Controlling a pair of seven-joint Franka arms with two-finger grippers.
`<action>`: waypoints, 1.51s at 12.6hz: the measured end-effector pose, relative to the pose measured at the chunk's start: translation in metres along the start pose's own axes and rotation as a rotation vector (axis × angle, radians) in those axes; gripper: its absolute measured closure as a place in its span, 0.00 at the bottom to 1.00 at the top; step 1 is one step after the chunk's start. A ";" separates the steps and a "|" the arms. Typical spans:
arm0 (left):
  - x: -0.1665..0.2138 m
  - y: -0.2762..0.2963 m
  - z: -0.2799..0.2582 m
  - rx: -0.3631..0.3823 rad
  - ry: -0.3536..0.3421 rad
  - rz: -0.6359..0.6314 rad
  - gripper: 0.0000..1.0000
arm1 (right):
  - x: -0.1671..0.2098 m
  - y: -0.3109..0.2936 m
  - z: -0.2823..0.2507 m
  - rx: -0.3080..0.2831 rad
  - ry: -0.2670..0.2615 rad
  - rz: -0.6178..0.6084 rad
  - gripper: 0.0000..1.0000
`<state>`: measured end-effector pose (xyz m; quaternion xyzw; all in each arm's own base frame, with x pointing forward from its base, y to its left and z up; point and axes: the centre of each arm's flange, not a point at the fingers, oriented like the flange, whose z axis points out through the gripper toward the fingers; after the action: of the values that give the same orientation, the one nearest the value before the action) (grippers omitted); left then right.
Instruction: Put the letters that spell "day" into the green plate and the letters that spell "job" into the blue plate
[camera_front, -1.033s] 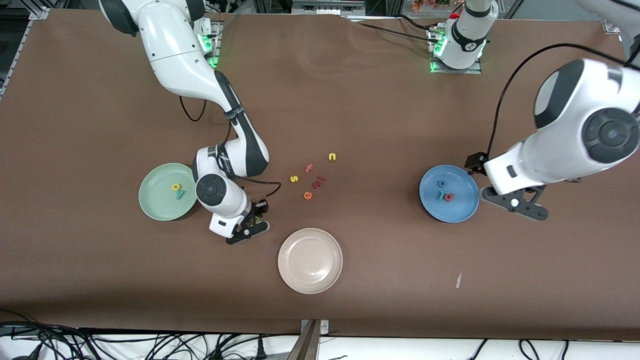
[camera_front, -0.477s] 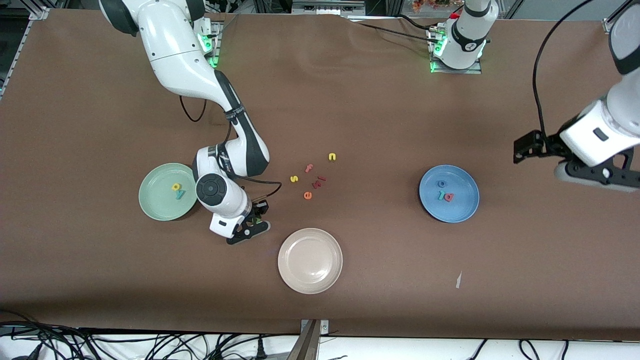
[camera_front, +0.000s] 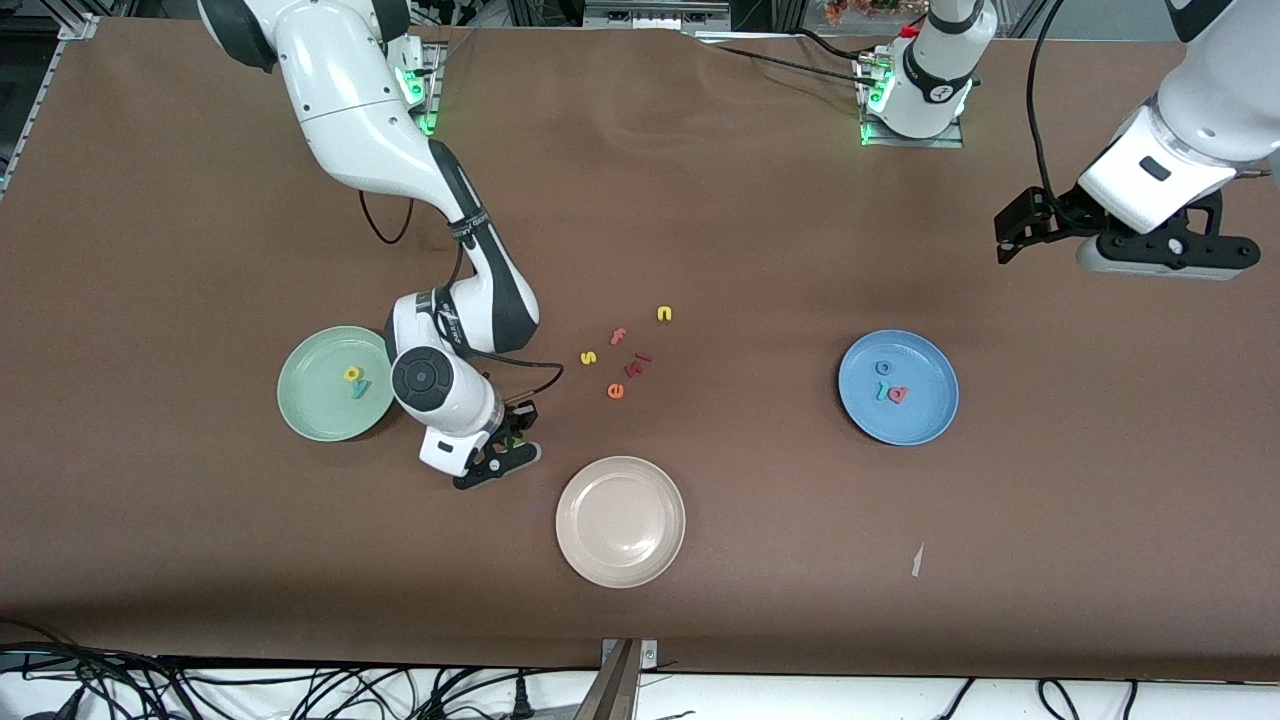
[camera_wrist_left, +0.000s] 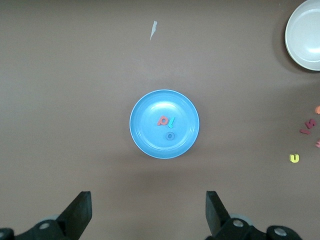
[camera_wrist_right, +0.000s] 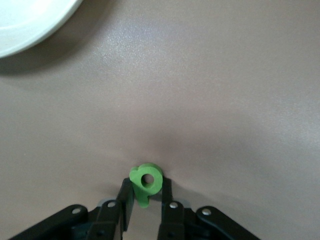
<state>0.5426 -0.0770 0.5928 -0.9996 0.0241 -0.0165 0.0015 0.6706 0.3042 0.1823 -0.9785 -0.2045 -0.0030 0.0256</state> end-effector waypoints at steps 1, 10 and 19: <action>-0.003 -0.011 0.001 -0.002 0.004 -0.011 0.00 | 0.000 0.002 -0.001 -0.001 -0.001 0.003 0.74; 0.000 -0.033 -0.007 -0.007 -0.061 -0.039 0.00 | -0.045 0.124 -0.100 -0.019 -0.137 0.079 0.74; 0.013 -0.046 -0.005 -0.006 -0.072 -0.060 0.00 | -0.134 0.179 -0.076 -0.024 -0.098 0.130 0.68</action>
<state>0.5573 -0.0316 0.5987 -0.9998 -0.0057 0.0198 -0.0011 0.6195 0.0825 0.2475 -0.9890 -0.1414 0.0442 0.0040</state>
